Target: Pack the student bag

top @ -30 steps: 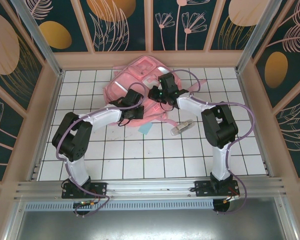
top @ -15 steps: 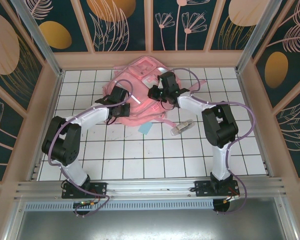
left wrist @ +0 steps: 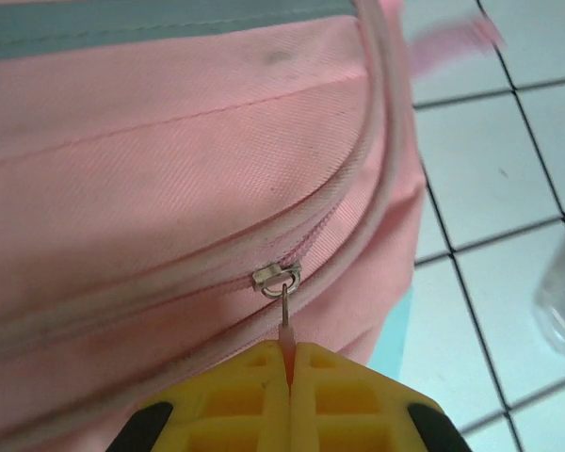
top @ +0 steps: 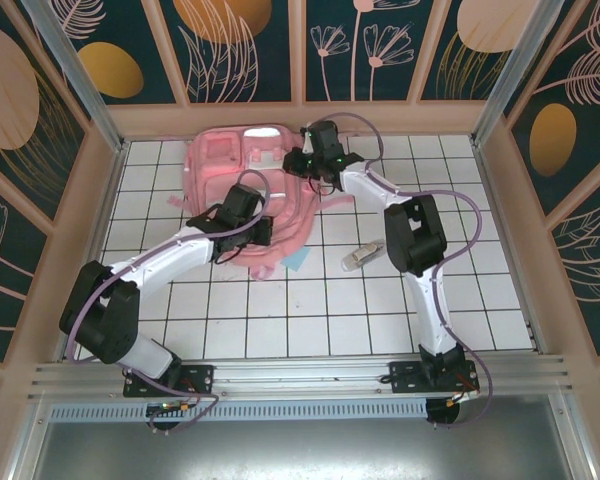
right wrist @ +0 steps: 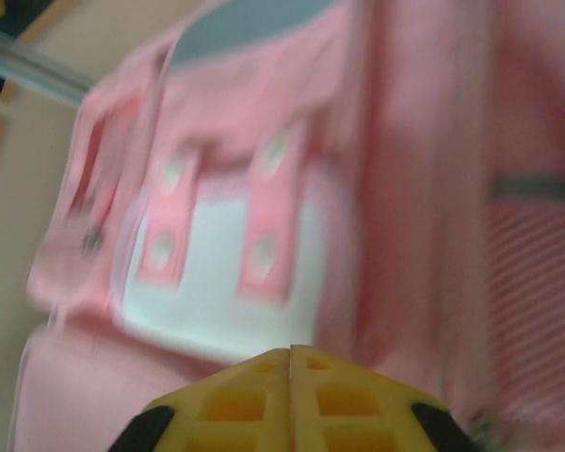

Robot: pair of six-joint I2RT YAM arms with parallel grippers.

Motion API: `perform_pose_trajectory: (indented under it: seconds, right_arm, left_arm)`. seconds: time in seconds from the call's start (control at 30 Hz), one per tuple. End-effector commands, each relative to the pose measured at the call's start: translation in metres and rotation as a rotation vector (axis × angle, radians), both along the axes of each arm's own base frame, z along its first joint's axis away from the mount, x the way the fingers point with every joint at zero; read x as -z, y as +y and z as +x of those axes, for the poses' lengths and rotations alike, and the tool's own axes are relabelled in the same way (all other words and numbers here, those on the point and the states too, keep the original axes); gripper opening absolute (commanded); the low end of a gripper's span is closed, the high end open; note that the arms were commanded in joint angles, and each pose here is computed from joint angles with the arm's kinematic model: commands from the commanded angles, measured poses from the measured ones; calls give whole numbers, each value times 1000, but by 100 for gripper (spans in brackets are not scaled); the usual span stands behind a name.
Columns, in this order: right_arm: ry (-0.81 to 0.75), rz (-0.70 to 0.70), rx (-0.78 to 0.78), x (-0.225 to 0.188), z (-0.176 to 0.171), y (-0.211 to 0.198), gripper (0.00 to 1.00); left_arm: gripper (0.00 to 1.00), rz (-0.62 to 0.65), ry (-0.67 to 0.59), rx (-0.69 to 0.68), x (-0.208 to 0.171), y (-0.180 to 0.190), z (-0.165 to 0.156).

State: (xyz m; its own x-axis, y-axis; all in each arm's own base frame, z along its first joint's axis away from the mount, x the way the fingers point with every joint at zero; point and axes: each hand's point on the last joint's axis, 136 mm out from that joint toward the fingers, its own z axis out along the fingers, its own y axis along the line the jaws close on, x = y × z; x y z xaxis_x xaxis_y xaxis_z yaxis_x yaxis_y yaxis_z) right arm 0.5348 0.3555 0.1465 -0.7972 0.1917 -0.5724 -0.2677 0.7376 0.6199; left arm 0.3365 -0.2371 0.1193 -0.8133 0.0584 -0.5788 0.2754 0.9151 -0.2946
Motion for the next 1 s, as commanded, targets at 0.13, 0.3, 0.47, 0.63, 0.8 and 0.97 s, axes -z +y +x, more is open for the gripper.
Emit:
perform_pose_trajectory:
  seconds: [0.13,0.3,0.47,0.63,0.8,0.97]
  right_arm:
    - [-68,-45,129,-41,1,-44,44]
    - [-12,-69,132,-37,-49,-64,45]
    - [77,-16,116,-13,-96,-71,45]
    - [150,39,59,9,-121,-57,44]
    - [197,109,-31,25,-142,-23,41]
    - [207,170,-20,29,-138,-19,3]
  left_arm:
    - [0,-140,86,158,-1,-69,-14]
    - [0,-120,87,176,3,-75,-6]
    - [0,-87,105,160,17,-67,-10]
    - [0,-85,95,138,15,-63,-10]
    - [0,-93,80,126,10,-63,-7]
    - [0,-82,88,109,16,-59,-7]
